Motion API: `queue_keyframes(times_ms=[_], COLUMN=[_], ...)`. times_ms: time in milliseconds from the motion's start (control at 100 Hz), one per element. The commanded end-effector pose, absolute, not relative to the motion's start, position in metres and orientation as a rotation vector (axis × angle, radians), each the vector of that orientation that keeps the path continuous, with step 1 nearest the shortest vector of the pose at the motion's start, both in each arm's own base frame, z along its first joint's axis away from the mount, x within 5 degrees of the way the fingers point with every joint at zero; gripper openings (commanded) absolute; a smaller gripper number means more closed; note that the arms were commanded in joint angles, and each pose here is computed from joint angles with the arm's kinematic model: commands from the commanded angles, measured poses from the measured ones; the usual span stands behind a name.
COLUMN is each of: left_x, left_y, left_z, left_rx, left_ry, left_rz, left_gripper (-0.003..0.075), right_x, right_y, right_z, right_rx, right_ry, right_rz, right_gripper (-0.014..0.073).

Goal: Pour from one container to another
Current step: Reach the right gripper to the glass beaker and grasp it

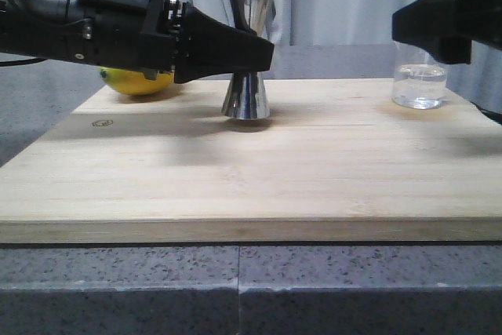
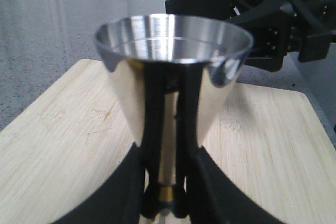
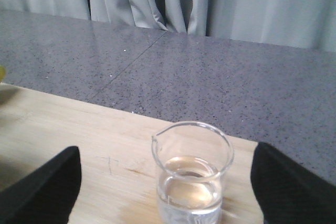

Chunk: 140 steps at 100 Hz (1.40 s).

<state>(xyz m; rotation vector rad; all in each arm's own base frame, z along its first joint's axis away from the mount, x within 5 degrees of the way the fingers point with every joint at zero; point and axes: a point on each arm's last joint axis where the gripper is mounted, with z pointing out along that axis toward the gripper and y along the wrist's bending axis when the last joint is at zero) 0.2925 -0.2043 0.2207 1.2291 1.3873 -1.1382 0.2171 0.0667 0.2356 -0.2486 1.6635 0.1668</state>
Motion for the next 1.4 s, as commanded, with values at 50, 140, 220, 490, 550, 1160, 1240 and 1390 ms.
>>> queue_keyframes(times_ms=[50,140,220,490,550,1160,1240,1390], left_x=[0.287,0.287,0.287,0.287,0.287,0.287,0.287,0.287], left_y=[-0.208,-0.208,-0.208,-0.208,-0.208,-0.208,-0.208,-0.208], left_z=[0.253,0.253,0.253,0.253,0.253,0.253,0.253,0.253], left_rx=[1.164,1.164,1.164,1.164,1.164,1.164,1.164,1.164], left_ry=[1.230,1.230,1.230,1.230,1.230,1.230,1.230,1.230], left_rz=[-1.217,-1.217,-1.217,-1.217,-1.217,-1.217,-1.217,-1.217], left_gripper=[0.0071,0.0071,0.0071,0.0071,0.0071,0.0071,0.0071,0.0071], right_x=[0.224,0.228,0.231,0.243,0.245,0.269,0.269,0.269], right_y=[0.069,0.070,0.071,0.066,0.067,0.074,0.074,0.074], right_z=[0.248,0.242,0.236,0.221,0.219,0.205,0.206,0.208], right_rx=[-0.235,-0.236,-0.213,-0.146,-0.150,-0.157,-0.156,-0.158], right_ry=[1.531,1.543,1.562,1.587,1.587,1.596,1.583,1.565], right_rz=[0.171,0.169,0.188,0.195,0.194,0.188,0.188,0.190], right_gripper=[0.0595,0.0595,0.0595,0.0595,0.0595,0.0515,0.0467,0.0426])
